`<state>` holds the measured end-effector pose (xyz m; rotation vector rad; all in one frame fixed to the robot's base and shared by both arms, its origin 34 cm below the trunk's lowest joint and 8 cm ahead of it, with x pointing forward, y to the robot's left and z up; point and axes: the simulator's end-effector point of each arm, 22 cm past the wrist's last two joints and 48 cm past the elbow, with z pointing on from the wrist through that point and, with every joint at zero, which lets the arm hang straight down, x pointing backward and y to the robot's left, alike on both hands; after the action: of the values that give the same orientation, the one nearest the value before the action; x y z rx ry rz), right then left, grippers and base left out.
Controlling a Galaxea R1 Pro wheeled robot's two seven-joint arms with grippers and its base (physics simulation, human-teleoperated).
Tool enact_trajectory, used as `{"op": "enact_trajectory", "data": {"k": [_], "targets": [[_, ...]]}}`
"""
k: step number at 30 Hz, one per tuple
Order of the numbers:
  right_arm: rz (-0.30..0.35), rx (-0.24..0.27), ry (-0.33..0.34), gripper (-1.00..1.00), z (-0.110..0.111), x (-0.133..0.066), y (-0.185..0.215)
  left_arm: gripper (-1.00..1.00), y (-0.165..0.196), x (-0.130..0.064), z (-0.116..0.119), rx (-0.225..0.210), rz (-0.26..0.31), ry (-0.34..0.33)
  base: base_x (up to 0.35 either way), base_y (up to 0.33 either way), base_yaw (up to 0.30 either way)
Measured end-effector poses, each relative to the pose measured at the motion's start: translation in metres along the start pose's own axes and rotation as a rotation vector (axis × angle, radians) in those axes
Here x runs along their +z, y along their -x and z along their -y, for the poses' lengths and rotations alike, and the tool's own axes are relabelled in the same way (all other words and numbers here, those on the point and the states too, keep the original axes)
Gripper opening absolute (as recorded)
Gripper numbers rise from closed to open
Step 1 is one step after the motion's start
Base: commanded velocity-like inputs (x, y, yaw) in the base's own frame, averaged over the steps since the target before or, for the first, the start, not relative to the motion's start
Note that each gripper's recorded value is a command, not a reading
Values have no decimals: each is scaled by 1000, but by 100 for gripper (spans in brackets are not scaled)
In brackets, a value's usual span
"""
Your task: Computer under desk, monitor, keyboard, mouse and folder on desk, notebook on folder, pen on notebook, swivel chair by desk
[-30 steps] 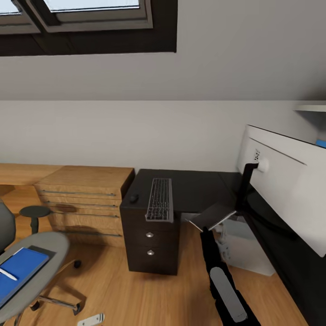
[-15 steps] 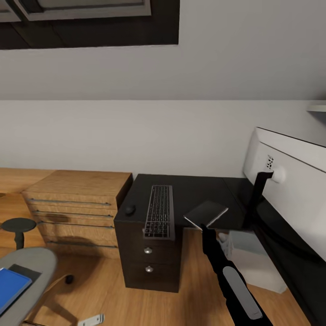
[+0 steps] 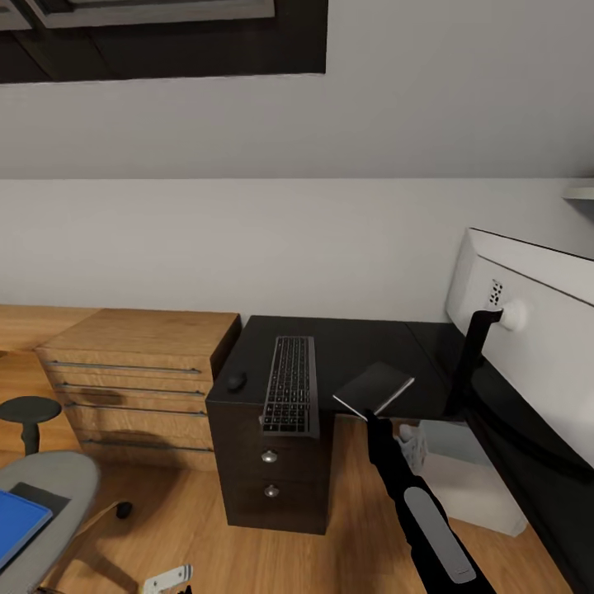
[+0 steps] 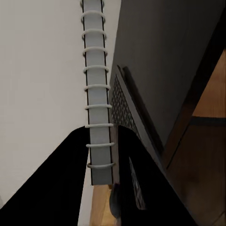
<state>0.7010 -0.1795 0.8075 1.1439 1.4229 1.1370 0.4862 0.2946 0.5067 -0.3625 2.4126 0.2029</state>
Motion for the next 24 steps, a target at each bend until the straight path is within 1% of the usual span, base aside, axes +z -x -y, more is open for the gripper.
{"op": "enact_trajectory", "data": {"k": [2, 4, 7, 10, 11, 13, 15, 16, 19, 24], "targets": [[1, -37, 2, -100, 3, 0, 0, 100, 14, 2, 4, -12, 33, -10, 0, 0, 0], [1, -61, 3, -100, 7, 0, 0, 100, 29, 2, 8, -24, 71, -23, 0, 0, 0], [2, -67, 4, -100, 12, 0, -1, 100, 30, 6, 9, -28, 80, -28, 0, 0, 0], [10, -71, -15, -100, 27, 0, 0, 100, 40, 7, 16, -36, 107, -47, 0, 0, 0], [12, -71, -21, -100, 32, 0, 0, 100, 52, 5, 21, -42, 134, -67, 0, 0, 0], [15, -72, -24, -100, 37, 0, 0, 100, 57, 1, 26, -47, 157, -89, 0, 0, 0], [18, -72, -25, -100, 42, 0, 0, 100, 56, -2, 27, -51, 169, -101, 0, 0, 0], [20, -72, -26, -100, 44, 0, 0, 100, 55, -8, 27, -53, 180, -110, 0, 0, 0], [23, -73, -27, -100, 50, 0, 0, 100, 45, -17, 26, -52, 175, -123, 0, 0, 0], [25, -70, -31, -100, 61, -1, 0, 100, 24, -18, 25, -39, 136, -129, 0, 0, 0]]}}
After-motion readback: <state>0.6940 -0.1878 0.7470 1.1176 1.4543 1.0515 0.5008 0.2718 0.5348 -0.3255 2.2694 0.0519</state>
